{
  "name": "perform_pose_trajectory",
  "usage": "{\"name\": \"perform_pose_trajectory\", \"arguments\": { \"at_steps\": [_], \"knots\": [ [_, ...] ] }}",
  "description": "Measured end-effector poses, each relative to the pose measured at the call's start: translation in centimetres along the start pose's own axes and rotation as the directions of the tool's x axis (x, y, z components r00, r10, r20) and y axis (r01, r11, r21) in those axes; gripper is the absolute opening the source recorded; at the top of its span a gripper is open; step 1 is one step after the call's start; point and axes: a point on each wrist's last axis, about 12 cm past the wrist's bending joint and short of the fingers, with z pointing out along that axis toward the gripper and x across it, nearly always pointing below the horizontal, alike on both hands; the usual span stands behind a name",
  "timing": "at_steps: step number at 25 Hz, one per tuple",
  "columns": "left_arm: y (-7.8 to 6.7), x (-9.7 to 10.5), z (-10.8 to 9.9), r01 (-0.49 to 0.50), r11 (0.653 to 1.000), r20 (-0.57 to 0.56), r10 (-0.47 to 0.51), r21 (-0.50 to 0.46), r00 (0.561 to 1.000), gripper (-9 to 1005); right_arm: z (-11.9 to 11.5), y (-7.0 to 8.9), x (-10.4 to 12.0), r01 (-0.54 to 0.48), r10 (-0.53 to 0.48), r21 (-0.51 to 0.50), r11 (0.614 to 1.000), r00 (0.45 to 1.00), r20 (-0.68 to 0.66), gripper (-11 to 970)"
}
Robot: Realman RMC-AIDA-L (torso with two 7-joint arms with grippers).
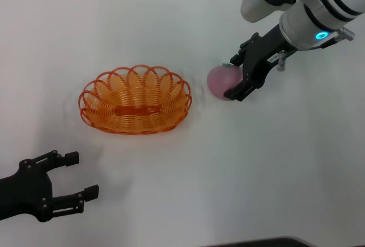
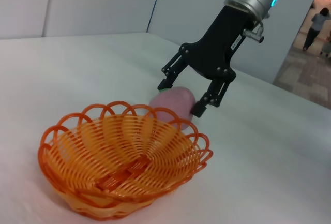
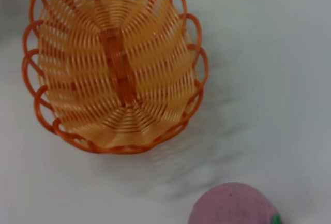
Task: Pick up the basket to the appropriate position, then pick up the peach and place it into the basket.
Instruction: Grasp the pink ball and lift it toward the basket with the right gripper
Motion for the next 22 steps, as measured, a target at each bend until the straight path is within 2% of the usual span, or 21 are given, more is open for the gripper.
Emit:
{"name": "perform_pose_trajectory", "arguments": {
  "at_steps": [2, 13, 22],
  "knots": [
    [-0.01, 0.0, 0.0, 0.0, 1.0, 0.0, 0.0, 0.001, 1.0, 892, 0.01, -0.06, -0.02, -0.011, 0.011, 0.006, 1.0, 1.0, 0.004, 931],
    [-0.06, 0.07, -0.05, 0.004, 1.0, 0.001, -0.004, 0.0, 1.0, 890, 0.01, -0.05, 0.12, -0.022, 0.022, 0.008, 1.0, 1.0, 0.015, 530],
    [-0.07, 0.03, -0.04, 0.003, 1.0, 0.002, -0.003, 0.002, 1.0, 889, -0.3, -0.02, 0.35, -0.03, 0.03, 0.0, 1.0, 0.998, 0.048, 355]
  ]
}}
